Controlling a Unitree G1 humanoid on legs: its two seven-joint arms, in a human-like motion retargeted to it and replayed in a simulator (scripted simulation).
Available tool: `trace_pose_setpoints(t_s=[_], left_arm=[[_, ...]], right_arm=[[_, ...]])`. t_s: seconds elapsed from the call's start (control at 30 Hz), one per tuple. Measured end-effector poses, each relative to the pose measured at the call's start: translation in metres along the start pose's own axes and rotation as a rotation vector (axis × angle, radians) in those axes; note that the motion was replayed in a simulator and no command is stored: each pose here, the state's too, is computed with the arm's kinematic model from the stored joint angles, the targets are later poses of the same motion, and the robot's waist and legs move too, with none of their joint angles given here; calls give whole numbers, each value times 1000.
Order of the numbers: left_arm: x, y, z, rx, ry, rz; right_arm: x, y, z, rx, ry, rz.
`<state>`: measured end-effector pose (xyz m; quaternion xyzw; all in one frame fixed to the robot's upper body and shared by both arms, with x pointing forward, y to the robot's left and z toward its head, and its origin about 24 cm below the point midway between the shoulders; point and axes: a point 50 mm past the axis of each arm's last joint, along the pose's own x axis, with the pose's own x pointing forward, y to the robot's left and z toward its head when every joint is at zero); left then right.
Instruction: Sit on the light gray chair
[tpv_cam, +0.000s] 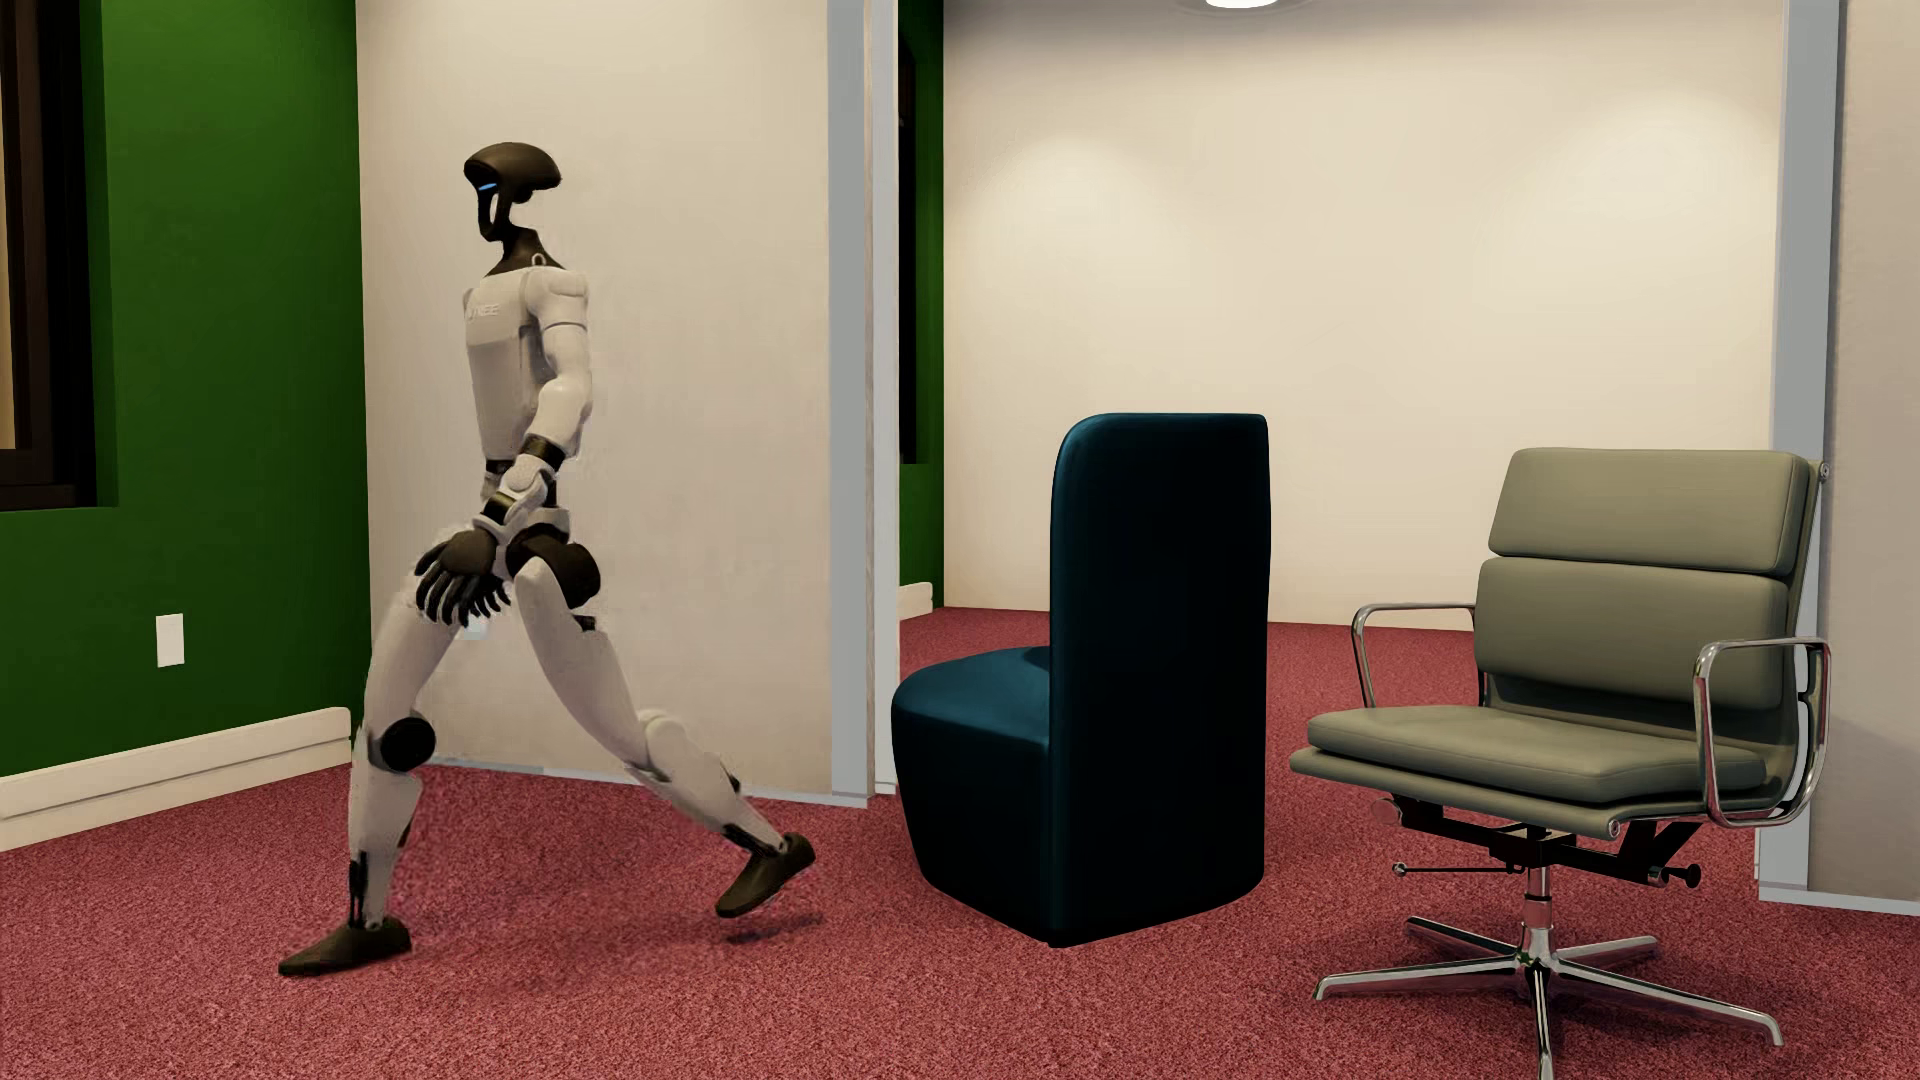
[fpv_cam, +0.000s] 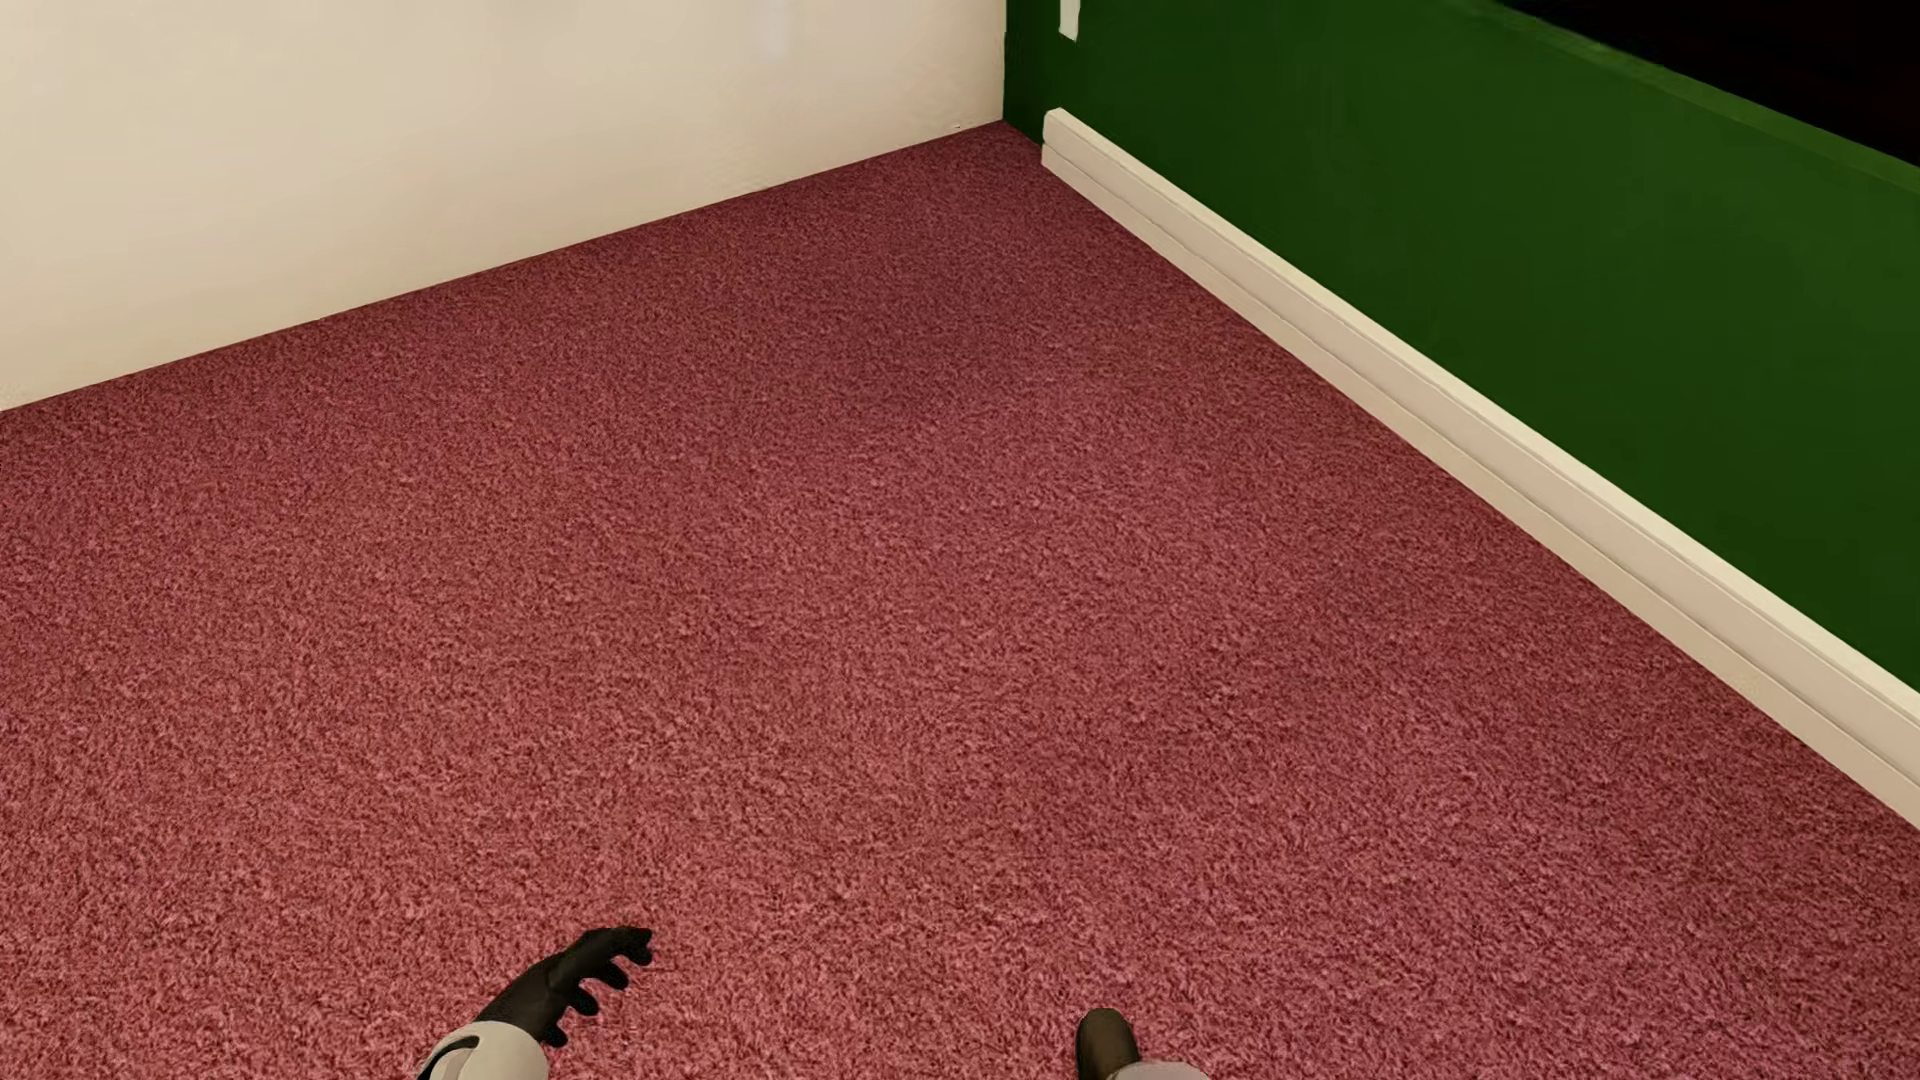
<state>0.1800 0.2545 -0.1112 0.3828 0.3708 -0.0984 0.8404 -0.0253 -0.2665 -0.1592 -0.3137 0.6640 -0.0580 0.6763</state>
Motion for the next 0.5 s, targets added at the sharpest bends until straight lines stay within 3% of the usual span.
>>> trace_pose_setpoints(t_s=[0.1, 0.2, 0.3, 0.4, 0.5], left_arm=[[-23, -34, -50, 33, 197, -95], [-35, -55, -63, 65, 236, -169], [-45, -80, -68, -15, 263, -235], [-58, -102, -76, -99, 300, -254], [-68, -104, -93, -131, 390, -224]], right_arm=[[2, 1, 31, -97, -54, -6], [-2, -20, 116, -163, -357, -80], [-28, -59, 206, -212, -661, -200], [-64, -79, 268, -219, -887, -304], [-75, -71, 281, -213, -928, -325]])
